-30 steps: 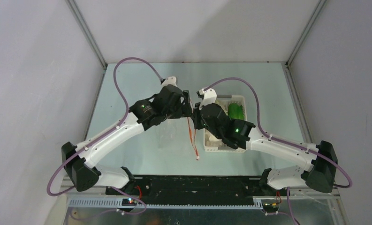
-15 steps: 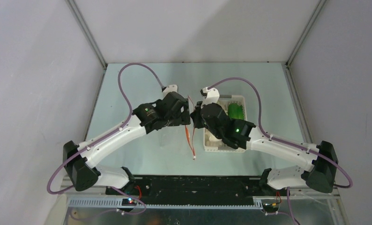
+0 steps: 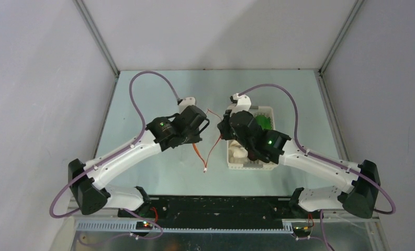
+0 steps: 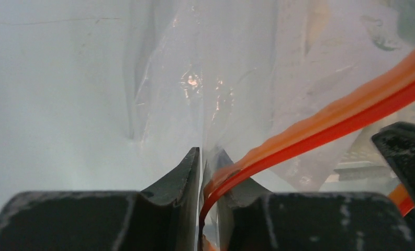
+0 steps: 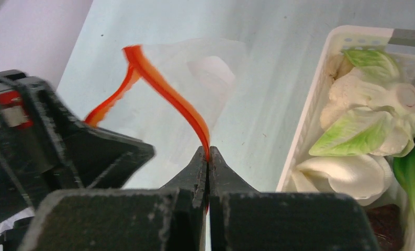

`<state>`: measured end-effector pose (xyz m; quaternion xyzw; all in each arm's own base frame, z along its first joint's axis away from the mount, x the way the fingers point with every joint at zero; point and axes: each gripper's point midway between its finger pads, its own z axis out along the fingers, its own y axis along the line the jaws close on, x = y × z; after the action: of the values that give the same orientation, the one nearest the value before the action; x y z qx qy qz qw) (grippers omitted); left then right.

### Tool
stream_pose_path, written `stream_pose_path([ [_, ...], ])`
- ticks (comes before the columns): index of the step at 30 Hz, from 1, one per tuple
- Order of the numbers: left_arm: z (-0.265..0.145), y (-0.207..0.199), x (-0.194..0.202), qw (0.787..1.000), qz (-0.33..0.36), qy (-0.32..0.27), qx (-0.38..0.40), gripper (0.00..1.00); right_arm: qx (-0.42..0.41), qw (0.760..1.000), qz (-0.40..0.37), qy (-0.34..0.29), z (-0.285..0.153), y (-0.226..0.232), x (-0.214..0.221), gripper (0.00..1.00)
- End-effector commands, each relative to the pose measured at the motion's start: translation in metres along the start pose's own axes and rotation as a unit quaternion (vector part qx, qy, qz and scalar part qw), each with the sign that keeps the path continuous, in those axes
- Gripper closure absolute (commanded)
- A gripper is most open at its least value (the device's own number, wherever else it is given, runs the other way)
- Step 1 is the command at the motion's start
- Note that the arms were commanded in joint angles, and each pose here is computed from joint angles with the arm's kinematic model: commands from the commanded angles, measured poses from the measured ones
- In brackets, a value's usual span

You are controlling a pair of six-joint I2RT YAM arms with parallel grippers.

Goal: Place the food in the zip-top bag and seal the zipper
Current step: Open the zipper of the food storage bag.

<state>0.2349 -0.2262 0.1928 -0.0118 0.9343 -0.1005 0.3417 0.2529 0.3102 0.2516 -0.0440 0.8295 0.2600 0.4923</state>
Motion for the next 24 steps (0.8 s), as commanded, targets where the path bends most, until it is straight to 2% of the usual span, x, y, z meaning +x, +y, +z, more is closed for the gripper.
stream_pose_path([
  [1, -0.023, 0.031, -0.020, 0.997, -0.006, -0.054, -0.055, 0.82, -0.010, 1.000, 0.014, -0.003, -0.006, 0.001, -0.013, 1.00],
  [8, -0.059, 0.082, -0.057, 0.979, -0.004, -0.124, -0.161, 0.87, 0.028, 0.999, 0.003, 0.022, 0.009, -0.026, 0.006, 1.00],
  [13, -0.080, 0.104, -0.074, 0.970, -0.004, -0.150, -0.193, 0.87, 0.042, 0.999, 0.014, 0.030, 0.023, -0.041, 0.013, 1.00],
  [18, -0.079, 0.100, -0.075, 0.973, 0.003, -0.149, -0.174, 0.88, -0.003, 0.999, 0.015, 0.040, 0.035, -0.024, 0.023, 1.00],
  [21, -0.065, 0.083, -0.070, 0.981, 0.005, -0.134, -0.136, 0.97, -0.031, 0.999, 0.008, 0.043, 0.040, -0.008, 0.028, 1.00],
  [24, -0.049, 0.069, -0.064, 0.986, 0.003, -0.123, -0.110, 1.00, -0.052, 0.998, 0.005, 0.041, 0.047, 0.003, 0.031, 1.00],
])
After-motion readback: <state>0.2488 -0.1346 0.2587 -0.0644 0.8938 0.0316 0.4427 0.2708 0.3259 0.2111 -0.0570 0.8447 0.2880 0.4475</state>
